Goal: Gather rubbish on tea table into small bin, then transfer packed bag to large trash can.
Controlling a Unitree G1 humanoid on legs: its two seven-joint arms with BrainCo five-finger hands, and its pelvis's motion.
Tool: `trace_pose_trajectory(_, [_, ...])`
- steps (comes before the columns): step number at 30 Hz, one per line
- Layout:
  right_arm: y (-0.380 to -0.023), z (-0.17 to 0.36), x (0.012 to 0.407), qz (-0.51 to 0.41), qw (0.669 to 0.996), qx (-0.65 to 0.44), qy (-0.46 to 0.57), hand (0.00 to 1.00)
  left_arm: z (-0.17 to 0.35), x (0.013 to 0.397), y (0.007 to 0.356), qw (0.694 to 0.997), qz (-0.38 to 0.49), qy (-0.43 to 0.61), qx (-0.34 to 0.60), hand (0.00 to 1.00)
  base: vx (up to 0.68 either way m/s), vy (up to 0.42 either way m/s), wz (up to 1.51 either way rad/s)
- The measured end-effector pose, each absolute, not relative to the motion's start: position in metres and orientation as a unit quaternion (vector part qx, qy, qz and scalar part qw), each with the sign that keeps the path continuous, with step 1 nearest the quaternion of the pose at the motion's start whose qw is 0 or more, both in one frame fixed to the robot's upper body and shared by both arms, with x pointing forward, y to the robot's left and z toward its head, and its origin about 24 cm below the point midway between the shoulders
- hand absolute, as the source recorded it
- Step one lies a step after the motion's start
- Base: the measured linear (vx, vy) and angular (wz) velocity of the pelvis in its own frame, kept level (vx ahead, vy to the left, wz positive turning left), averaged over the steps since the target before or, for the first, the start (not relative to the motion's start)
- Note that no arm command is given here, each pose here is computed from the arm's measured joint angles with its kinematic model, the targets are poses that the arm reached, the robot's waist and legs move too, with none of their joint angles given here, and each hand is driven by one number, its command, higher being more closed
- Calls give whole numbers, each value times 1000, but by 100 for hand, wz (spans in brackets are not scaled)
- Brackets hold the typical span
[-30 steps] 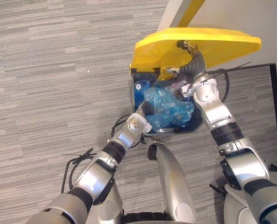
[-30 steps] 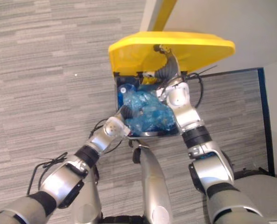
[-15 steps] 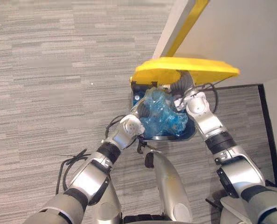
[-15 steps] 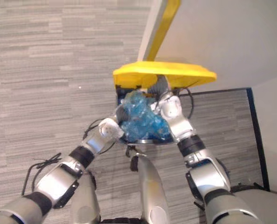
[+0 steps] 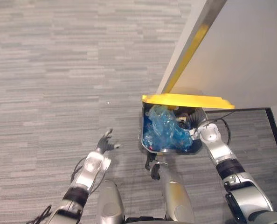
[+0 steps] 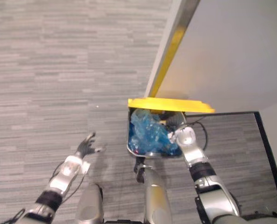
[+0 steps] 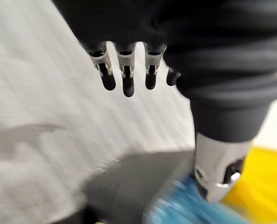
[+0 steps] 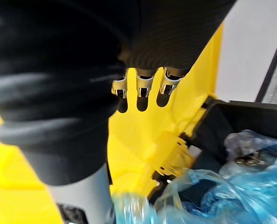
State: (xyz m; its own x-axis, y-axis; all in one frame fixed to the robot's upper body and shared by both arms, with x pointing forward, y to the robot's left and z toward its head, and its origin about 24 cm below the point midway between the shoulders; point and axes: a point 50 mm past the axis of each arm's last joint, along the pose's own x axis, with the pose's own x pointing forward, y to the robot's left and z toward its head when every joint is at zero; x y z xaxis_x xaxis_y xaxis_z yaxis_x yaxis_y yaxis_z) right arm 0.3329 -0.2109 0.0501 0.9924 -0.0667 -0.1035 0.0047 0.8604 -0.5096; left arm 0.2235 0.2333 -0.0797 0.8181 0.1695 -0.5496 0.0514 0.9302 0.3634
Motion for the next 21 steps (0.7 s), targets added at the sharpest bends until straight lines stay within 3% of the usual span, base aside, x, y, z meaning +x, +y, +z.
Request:
trace_pose_trajectory(7, [-194, -35, 269, 15, 959, -212, 190, 0, -130, 153, 228, 893, 71, 429, 114, 0, -188, 82, -20])
trace_pose_trajectory(11, [-187, -103, 203, 28, 921, -188, 339, 0, -137, 136, 235, 878, 98, 456, 104, 0, -94, -111, 15])
trace_pose_trajectory(13, [-189, -124, 169, 5, 902, -167, 398, 0, -137, 131, 237, 876, 121, 458, 91, 0, 13, -179, -10])
trace_pose_trajectory(21, [-214, -150, 117, -115, 852, -103, 500, 0, -153, 102, 219, 848, 164, 504, 27, 0, 36, -44, -26])
